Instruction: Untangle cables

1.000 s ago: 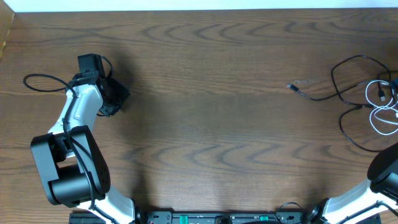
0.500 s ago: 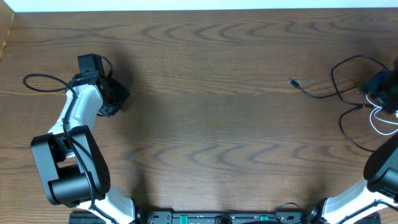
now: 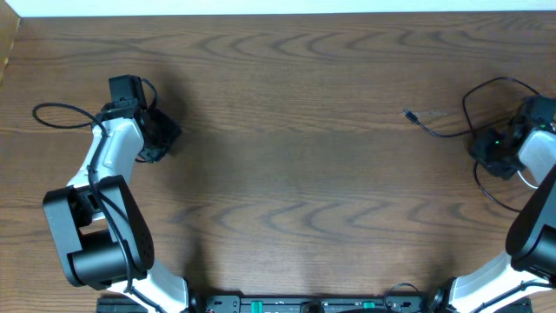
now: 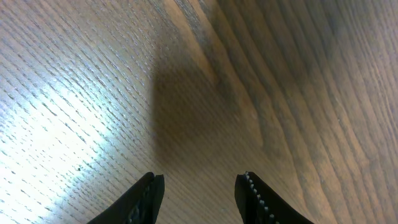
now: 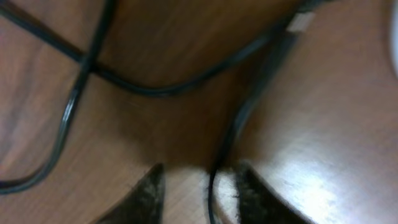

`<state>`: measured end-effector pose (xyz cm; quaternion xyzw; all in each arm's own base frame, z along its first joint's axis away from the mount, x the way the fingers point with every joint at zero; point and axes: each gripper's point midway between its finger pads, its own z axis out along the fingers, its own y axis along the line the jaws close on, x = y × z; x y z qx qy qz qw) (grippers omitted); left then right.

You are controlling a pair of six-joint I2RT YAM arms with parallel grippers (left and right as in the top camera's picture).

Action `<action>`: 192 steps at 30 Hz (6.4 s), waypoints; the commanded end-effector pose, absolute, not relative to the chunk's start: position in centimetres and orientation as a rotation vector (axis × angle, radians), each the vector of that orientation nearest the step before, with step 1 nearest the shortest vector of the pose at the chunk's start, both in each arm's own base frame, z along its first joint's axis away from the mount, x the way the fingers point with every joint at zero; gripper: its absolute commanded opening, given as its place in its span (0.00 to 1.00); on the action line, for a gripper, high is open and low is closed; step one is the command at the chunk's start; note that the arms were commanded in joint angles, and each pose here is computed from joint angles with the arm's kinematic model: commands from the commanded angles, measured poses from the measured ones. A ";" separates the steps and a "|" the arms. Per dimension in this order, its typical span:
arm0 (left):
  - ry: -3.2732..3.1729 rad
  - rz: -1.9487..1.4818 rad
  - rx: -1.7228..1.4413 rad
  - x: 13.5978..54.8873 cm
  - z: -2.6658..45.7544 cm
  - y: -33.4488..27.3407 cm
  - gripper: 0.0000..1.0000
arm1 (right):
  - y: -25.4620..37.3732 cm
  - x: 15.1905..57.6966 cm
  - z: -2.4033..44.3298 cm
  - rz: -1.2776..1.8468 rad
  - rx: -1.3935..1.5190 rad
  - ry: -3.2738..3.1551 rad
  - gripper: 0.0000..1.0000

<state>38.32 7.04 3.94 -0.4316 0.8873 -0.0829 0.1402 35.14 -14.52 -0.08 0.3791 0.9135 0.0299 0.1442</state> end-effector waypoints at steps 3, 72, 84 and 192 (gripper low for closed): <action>2.575 -0.234 -1.259 38.0 3.5 6.9 0.43 | -10.6 34.6 -3.2 0.151 0.975 2.697 0.01; 2.789 -0.208 -0.454 39.3 3.7 -1.4 0.72 | -5.6 36.9 -1.8 0.270 0.849 2.728 0.99; 2.811 -0.211 -0.421 38.9 3.6 -2.4 0.98 | -6.0 38.6 -1.3 0.280 0.863 2.648 0.99; 1.981 -0.270 -0.216 27.2 7.2 -2.7 0.98 | -6.1 38.6 -1.3 0.280 0.865 2.648 0.99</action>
